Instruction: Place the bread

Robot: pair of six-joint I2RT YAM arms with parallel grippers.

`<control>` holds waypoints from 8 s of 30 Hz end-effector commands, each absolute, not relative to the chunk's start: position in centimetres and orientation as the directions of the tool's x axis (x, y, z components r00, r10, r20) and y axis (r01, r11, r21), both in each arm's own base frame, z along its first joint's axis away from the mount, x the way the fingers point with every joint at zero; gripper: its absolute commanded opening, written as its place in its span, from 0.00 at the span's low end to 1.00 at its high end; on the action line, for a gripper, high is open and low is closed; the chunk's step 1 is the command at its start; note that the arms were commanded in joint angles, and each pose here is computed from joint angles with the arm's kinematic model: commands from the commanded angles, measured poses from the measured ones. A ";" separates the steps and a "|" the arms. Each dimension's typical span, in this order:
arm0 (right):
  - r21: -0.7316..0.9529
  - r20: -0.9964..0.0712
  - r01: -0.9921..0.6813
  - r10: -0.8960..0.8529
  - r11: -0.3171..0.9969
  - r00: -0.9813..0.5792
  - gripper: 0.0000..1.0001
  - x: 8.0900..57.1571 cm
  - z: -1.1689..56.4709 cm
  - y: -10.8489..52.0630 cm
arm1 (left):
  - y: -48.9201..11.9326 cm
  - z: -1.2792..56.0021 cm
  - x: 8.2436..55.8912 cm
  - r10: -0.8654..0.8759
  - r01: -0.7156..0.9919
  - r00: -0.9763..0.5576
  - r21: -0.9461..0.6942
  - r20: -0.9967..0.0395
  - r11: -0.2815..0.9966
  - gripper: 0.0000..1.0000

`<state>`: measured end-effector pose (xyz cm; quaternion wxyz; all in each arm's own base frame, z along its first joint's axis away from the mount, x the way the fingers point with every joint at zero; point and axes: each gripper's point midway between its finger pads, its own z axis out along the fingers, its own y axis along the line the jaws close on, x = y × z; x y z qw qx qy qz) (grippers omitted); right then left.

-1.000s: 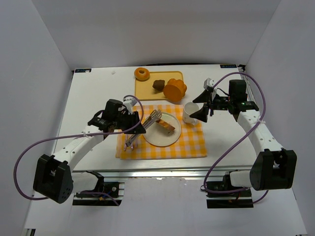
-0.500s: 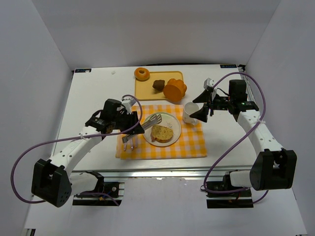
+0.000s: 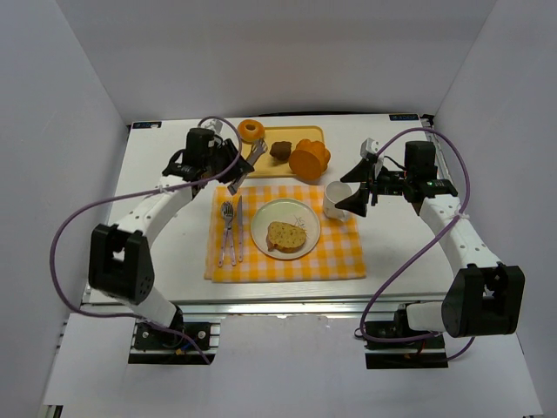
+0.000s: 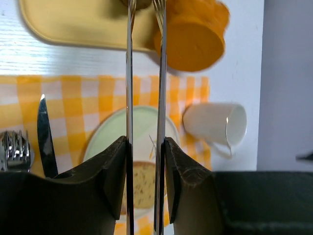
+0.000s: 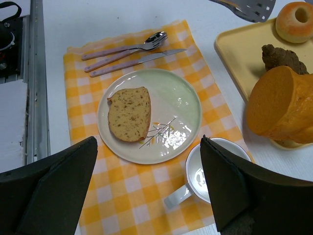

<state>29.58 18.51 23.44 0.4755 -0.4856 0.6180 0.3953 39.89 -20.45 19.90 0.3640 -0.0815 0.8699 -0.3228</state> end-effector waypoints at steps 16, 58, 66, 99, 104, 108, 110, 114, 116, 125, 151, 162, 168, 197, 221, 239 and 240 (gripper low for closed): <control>-0.008 -0.980 -0.980 -0.198 0.199 -0.032 0.90 29.1 24.3 18.6 | -21.6 19.0 47.6 -0.562 -0.059 -0.729 -0.782 -0.392 0.621 0.51; -0.015 -0.981 -0.981 -0.191 0.193 -0.022 0.89 29.3 24.8 18.7 | -23.0 15.8 46.7 -0.541 -0.092 -0.788 -0.812 -0.294 0.576 0.53; -0.012 -0.981 -0.981 -0.190 0.192 -0.025 0.89 29.3 24.7 18.8 | -22.6 15.2 46.4 -0.518 -0.097 -0.798 -0.783 -0.308 0.614 0.53; -0.011 -0.981 -0.981 -0.192 0.195 -0.027 0.90 29.1 24.5 18.7 | -24.0 16.2 46.7 -0.526 -0.072 -0.805 -0.834 -0.275 0.547 0.22; -0.011 -0.981 -0.981 -0.191 0.193 -0.027 0.89 29.0 24.5 18.7 | -24.0 17.7 47.0 -0.535 -0.048 -0.794 -0.848 -0.288 0.528 0.10; -0.015 -0.981 -0.981 -0.191 0.195 -0.022 0.89 29.0 24.6 18.7 | -22.7 18.8 47.2 -0.555 -0.047 -0.773 -0.844 -0.308 0.534 0.04; -0.012 -0.981 -0.981 -0.190 0.194 -0.025 0.89 29.0 24.6 18.7 | -22.0 19.5 47.1 -0.563 -0.042 -0.760 -0.841 -0.323 0.539 0.03; -0.013 -0.982 -0.981 -0.188 0.191 -0.023 0.89 29.0 24.7 18.7 | -20.5 20.3 46.9 -0.582 -0.043 -0.737 -0.837 -0.342 0.546 0.02; -0.014 -0.982 -0.982 -0.187 0.190 -0.022 0.89 29.0 24.8 18.8 | -20.0 20.5 46.6 -0.586 -0.043 -0.732 -0.835 -0.347 0.548 0.02; -0.023 -0.982 -0.982 -0.187 0.189 -0.013 0.89 29.1 25.3 18.8 | -19.0 21.3 43.8 -0.571 -0.033 -0.738 -0.825 -0.360 0.564 0.01; -0.043 -0.979 -0.985 -0.203 0.167 0.008 0.89 28.1 25.7 18.6 | -18.8 20.1 23.8 -0.251 0.246 -0.854 -0.778 -0.456 0.578 0.02; -0.056 -0.979 -0.982 -0.202 0.181 0.019 0.89 27.8 26.1 18.2 | -20.2 16.2 22.8 -0.098 0.233 -0.916 -0.716 -0.388 0.658 0.07; -0.045 -0.980 -0.983 -0.196 0.180 0.009 0.89 27.4 25.7 18.2 | -19.9 16.0 23.5 -0.110 0.219 -0.912 -0.694 -0.396 0.686 0.31; -0.029 -0.982 -0.984 -0.186 0.177 -0.004 0.89 27.4 25.5 18.2 | -20.4 16.2 25.5 -0.171 0.194 -0.896 -0.707 -0.410 0.680 0.53; -0.030 -0.983 -0.985 -0.182 0.171 -0.002 0.89 27.3 25.5 18.3 | -16.0 18.1 27.6 -0.257 0.111 -0.840 -0.615 -0.478 0.781 0.58; -0.051 -0.982 -0.986 -0.187 0.161 0.020 0.89 27.2 26.0 18.3 | -1.6 16.1 35.8 0.025 -0.015 -0.652 0.046 -0.758 0.999 0.06; -0.050 -0.983 -0.986 -0.185 0.157 0.020 0.89 27.1 26.1 18.3 | 0.0 15.1 35.9 0.124 0.002 -0.655 0.162 -0.746 0.987 0.10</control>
